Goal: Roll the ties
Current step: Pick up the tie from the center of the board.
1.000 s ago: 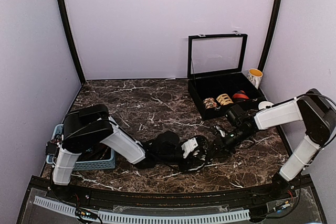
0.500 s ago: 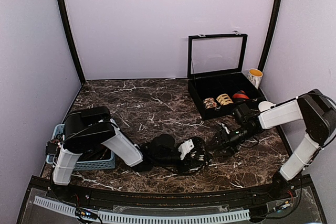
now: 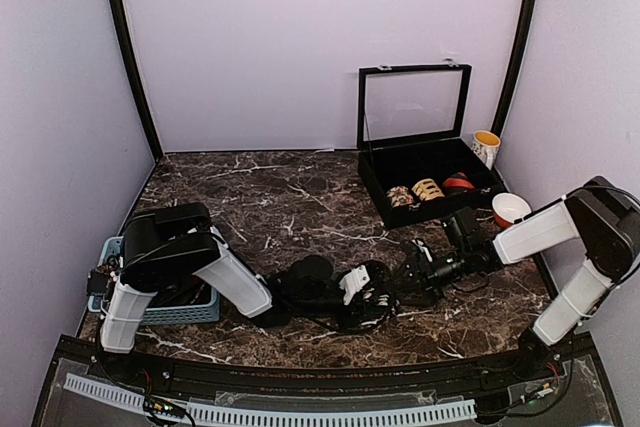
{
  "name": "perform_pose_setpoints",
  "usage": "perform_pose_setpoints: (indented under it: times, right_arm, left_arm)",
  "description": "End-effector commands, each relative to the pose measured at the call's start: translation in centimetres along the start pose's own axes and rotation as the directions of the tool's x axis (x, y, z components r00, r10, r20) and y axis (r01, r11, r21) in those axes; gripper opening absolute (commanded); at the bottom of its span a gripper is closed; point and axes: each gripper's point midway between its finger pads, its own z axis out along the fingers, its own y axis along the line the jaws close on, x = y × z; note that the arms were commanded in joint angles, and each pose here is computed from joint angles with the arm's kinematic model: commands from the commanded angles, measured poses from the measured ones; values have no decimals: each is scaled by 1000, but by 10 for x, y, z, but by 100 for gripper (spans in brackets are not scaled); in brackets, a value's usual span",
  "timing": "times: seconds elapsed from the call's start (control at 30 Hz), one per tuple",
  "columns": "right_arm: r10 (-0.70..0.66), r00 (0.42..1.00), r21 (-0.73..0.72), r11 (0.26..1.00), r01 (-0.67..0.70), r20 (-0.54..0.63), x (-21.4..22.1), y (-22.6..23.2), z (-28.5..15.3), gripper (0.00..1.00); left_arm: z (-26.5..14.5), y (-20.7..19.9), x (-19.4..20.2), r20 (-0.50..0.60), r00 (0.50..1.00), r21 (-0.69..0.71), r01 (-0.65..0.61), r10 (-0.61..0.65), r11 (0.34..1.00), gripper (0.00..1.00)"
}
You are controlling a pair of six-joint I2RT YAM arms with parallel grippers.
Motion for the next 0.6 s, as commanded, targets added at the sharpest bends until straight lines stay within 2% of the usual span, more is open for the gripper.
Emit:
perform_pose_setpoints:
  times: [0.0, 0.13, 0.2, 0.27, 0.43, 0.5, 0.57]
  right_arm:
    - [-48, 999, -34, 998, 48, -1, -1, 16, 7, 70]
    - [-49, 999, -7, 999, 49, -11, 1, 12, 11, 62]
    - [-22, 1000, 36, 999, 23, -22, 2, -1, 15, 54]
    - [-12, 1000, 63, 998, 13, -22, 2, -8, 15, 43]
    - [10, 1000, 127, 992, -6, -28, 5, -23, 15, 3]
    - [10, 1000, 137, 991, -7, -23, 5, -25, 15, 0]
    - [9, 1000, 150, 989, -6, -19, 6, -27, 14, 0]
  left_arm:
    - [-4, -10, 66, -202, 978, 31, 55, -47, 998, 30]
    - [-4, -10, 67, -206, 977, 31, 58, -50, 998, 30]
    - [-4, -10, 66, -204, 978, 33, 58, -50, 998, 30]
    - [-4, -10, 67, -205, 978, 32, 57, -50, 998, 30]
    - [-2, -10, 62, -199, 979, 36, 45, -37, 998, 32]
    - [-1, -8, 55, -188, 982, 27, 39, -33, 999, 38]
    - [2, -1, 47, -186, 982, -9, 31, -32, 999, 51]
